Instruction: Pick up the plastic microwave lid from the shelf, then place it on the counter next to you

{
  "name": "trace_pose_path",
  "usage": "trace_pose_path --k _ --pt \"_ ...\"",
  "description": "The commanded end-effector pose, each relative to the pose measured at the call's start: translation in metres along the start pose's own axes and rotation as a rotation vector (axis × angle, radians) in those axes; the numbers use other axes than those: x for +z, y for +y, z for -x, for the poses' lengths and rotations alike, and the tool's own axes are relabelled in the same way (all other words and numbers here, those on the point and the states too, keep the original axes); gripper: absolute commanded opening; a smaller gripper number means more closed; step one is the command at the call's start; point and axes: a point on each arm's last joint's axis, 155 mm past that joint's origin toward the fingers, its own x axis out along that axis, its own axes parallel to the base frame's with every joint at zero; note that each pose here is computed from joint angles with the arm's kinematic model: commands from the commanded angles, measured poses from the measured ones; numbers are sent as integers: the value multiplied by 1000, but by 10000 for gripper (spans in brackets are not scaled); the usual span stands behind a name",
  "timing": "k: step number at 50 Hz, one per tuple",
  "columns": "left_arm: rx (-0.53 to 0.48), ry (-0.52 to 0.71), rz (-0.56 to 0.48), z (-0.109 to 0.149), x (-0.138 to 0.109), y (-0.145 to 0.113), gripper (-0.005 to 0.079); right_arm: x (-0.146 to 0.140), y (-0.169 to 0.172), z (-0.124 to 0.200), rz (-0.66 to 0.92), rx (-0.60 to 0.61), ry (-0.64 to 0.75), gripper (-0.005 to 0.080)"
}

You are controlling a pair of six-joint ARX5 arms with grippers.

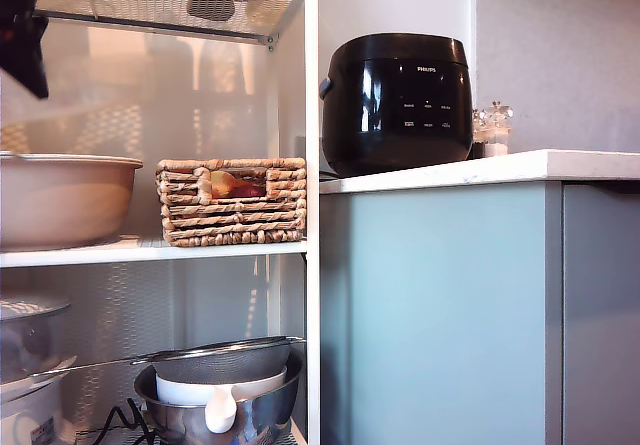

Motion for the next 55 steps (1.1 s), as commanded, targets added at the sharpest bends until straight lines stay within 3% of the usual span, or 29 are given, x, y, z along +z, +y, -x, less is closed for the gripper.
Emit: trace_pose_path --k 1,15,55 --pt "-22 -20 14 -1 9 -5 -22 -1 1 0 1 7 -3 -12" --pt "-105 -20 39 1 26 -32 -22 -1 1 0 1 7 -3 -12" --pt "-119 170 56 10 50 -78 -22 -1 1 0 1 6 -3 -12"
